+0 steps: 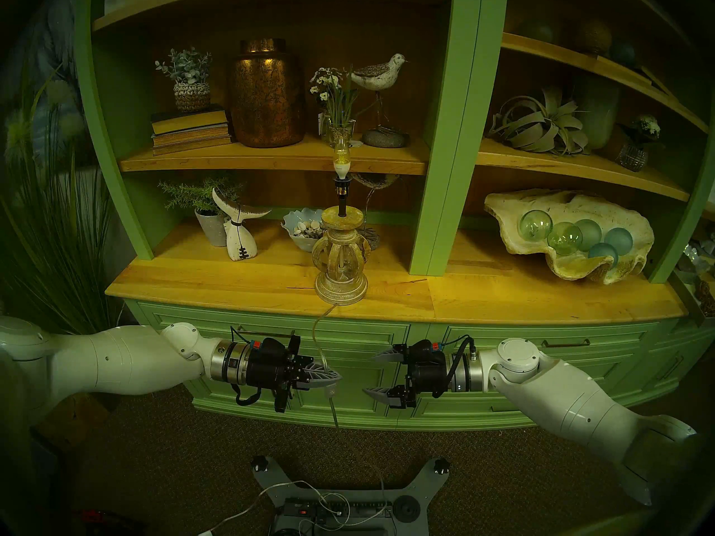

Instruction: Grab cable and switch light on

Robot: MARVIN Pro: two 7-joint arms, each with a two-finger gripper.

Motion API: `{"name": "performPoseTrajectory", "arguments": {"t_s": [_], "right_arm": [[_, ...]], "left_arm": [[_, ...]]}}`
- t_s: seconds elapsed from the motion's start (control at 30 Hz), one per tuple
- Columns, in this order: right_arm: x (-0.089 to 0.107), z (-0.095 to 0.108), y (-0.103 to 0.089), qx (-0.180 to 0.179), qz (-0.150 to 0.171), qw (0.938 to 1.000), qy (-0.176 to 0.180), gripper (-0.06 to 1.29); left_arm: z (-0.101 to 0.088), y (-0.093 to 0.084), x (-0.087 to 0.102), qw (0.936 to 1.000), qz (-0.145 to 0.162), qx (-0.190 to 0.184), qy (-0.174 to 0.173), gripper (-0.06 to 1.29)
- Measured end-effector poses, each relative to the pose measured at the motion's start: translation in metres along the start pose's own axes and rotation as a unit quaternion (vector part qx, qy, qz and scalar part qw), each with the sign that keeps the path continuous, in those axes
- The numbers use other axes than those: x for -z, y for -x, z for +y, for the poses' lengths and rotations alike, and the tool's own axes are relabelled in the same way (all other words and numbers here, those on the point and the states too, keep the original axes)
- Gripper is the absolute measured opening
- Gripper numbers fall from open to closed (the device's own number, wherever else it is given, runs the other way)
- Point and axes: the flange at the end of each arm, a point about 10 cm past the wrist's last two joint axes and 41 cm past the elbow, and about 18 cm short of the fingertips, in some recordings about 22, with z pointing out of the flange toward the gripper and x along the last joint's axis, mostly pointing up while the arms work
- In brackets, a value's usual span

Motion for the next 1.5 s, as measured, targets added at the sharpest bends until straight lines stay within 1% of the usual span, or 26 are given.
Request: {"name": "performPoseTrajectory", "arguments": {"t_s": [0.13, 0.3, 0.4, 0.57, 0.7, 0.93, 1.13, 1.5], "right_arm": [[-0.019, -0.003, 0.005, -0.015, 0.003, 0.9997, -0.021, 1.24], [-0.034, 0.0, 0.006, -0.027, 0.011, 0.9989, -0.036, 1.24], [-0.043, 0.004, 0.001, -0.029, 0.021, 0.9984, -0.044, 1.24], [-0.053, 0.007, -0.009, -0.025, 0.038, 0.9972, -0.059, 1.24], [-0.057, 0.009, -0.013, -0.024, 0.05, 0.9958, -0.072, 1.24], [-0.06, 0.011, -0.013, -0.028, 0.063, 0.9937, -0.088, 1.24], [-0.058, 0.012, -0.007, -0.034, 0.07, 0.992, -0.099, 1.24], [-0.061, 0.017, 0.005, -0.045, 0.076, 0.9909, -0.101, 1.24]], "left_arm": [[0.0, 0.0, 0.0, 1.0, 0.0, 0.0, 0.0, -0.02], [0.0, 0.0, 0.0, 1.0, 0.0, -0.001, -0.001, -0.02], [0.0, 0.0, 0.0, 1.0, 0.0, -0.001, -0.001, -0.02], [0.0, 0.0, 0.0, 1.0, 0.0, -0.001, -0.001, -0.02], [0.0, 0.0, 0.0, 1.0, 0.0, 0.0, -0.002, -0.02], [0.0, 0.0, 0.001, 1.0, -0.001, 0.0, -0.002, -0.02], [0.0, 0.0, 0.001, 1.0, -0.001, 0.001, -0.003, -0.02], [0.0, 0.0, 0.0, 1.0, -0.001, 0.0, -0.004, -0.02]]}}
